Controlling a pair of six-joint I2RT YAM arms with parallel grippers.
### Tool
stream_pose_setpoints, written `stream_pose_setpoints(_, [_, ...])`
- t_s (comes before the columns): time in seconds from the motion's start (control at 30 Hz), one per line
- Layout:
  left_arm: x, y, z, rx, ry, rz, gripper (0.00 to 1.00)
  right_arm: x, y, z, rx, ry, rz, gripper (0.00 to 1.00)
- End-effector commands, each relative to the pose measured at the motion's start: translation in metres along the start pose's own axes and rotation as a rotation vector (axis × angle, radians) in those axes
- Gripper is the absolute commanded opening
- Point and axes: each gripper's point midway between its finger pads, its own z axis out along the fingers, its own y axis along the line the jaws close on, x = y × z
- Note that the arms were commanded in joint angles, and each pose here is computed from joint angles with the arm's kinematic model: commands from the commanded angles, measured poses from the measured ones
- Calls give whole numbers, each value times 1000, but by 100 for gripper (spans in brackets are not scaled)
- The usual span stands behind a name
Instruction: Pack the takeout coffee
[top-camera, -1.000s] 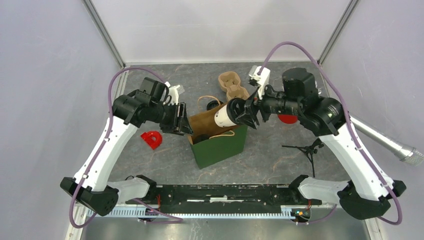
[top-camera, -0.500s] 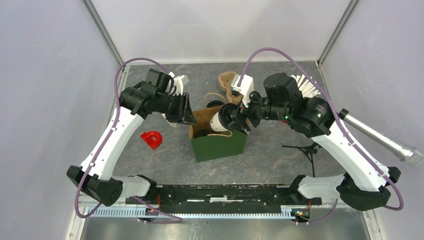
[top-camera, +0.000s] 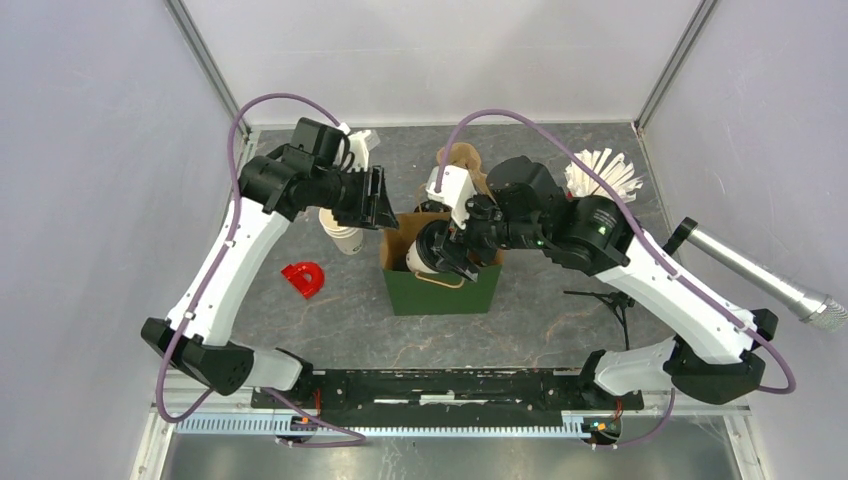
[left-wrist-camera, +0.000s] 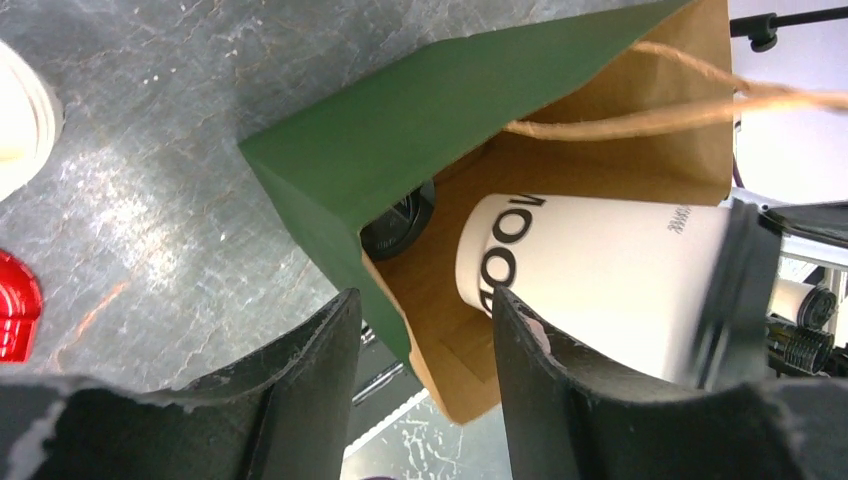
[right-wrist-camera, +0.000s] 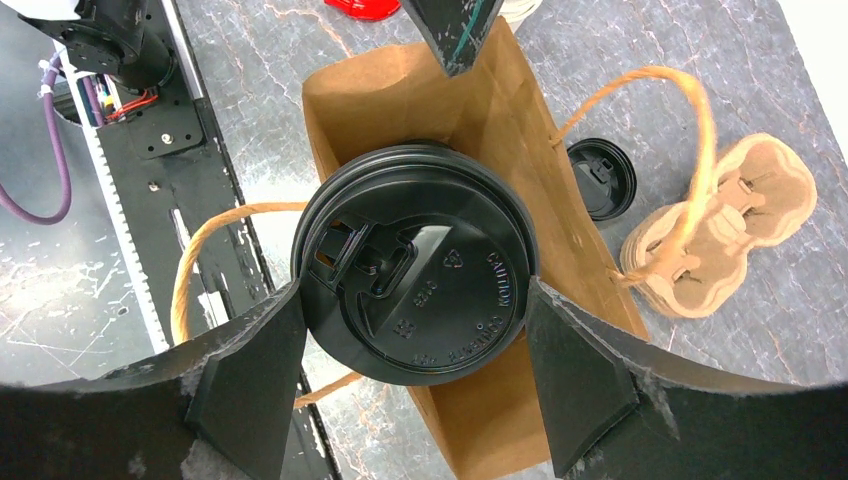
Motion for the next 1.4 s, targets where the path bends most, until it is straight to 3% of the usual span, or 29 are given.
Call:
stream_pose_setpoints(0.0, [17, 2, -24, -52, 33, 17, 58, -21, -1, -3, 19, -60, -47, 72])
stream_pose_setpoints(0.43, [60, -8, -20, 44, 57, -180, 56, -12, 31, 3, 19, -48, -182, 70])
stream_pose_setpoints(0.6, [69, -17, -27, 100, 29, -195, 54, -6, 48, 10, 38, -5, -244, 71])
stream_pose_setpoints(0.93, [120, -27, -35, 195, 120, -208, 53, -1, 79, 22, 33, 9, -274, 71])
stream_pose_setpoints(1.37, [117, -27, -25, 215, 53, -234, 49, 21, 98, 17, 47, 17, -301, 71])
